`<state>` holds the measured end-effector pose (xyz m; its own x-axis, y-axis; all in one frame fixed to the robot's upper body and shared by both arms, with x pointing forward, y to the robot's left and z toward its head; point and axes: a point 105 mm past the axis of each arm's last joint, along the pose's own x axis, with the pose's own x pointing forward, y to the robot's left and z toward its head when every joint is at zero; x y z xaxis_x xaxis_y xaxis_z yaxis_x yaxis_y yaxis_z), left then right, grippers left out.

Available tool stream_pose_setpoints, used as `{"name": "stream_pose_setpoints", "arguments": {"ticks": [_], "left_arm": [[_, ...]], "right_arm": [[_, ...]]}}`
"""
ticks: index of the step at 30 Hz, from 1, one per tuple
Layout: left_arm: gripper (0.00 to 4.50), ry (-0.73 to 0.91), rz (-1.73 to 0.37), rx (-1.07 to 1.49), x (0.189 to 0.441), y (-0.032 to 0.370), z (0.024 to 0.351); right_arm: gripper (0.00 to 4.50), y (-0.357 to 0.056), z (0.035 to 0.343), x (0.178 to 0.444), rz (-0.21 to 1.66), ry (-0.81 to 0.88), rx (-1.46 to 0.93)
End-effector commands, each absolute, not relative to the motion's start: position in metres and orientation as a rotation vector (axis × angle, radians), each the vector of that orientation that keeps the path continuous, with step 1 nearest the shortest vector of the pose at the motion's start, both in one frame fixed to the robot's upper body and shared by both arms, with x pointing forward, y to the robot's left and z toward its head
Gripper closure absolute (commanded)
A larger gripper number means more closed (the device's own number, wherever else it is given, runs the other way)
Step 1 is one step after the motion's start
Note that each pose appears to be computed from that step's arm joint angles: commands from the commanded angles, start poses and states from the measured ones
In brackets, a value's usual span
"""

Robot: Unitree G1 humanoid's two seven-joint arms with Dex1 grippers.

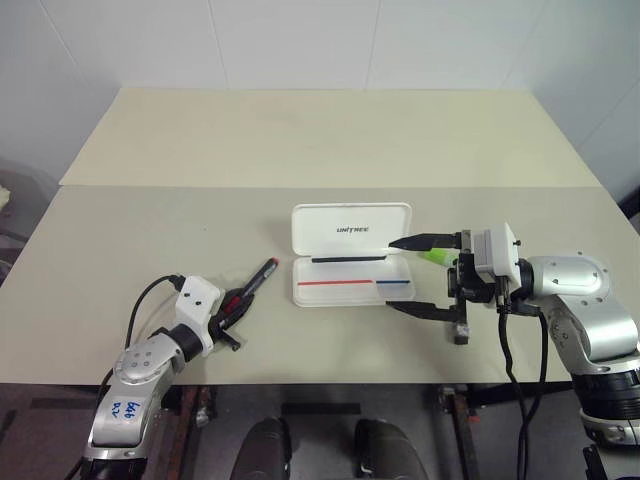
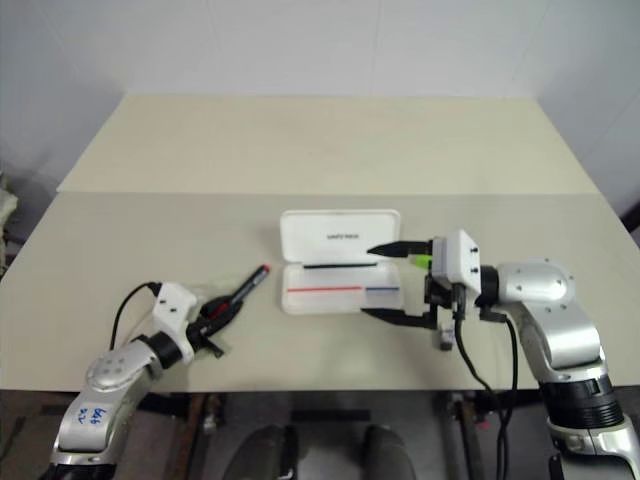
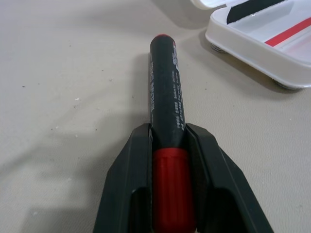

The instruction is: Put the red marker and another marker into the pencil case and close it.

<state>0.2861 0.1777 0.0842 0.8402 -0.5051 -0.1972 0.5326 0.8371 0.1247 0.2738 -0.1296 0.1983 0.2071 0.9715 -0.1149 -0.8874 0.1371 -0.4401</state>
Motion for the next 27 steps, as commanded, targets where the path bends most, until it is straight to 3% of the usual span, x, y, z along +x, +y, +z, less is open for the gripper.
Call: {"name": "stream_pose_setpoints", "arguments": {"ticks": [1, 10, 16, 27], "left_arm": [[3.89, 0.101, -0.607, 0.163, 0.285, 0.166, 0.092], [3.89, -0.274, -0.720, 0.245, 0.272, 0.160, 0.155], [3.89, -0.230, -0.946, 0.387, 0.266, 0.149, 0.153], [3.89, -0.186, -1.281, 0.662, 0.318, 0.097, 0.146]], "right_arm": [[0.00, -0.127, 0.207, 0.273, 1.358, -0.262, -0.479], [0.00, -0.133, 0.201, 0.275, 1.316, -0.252, -0.469], [0.00, -0.138, 0.202, 0.275, 1.274, -0.257, -0.472], [0.00, -0.149, 0.201, 0.261, 1.146, -0.255, -0.476]]}}
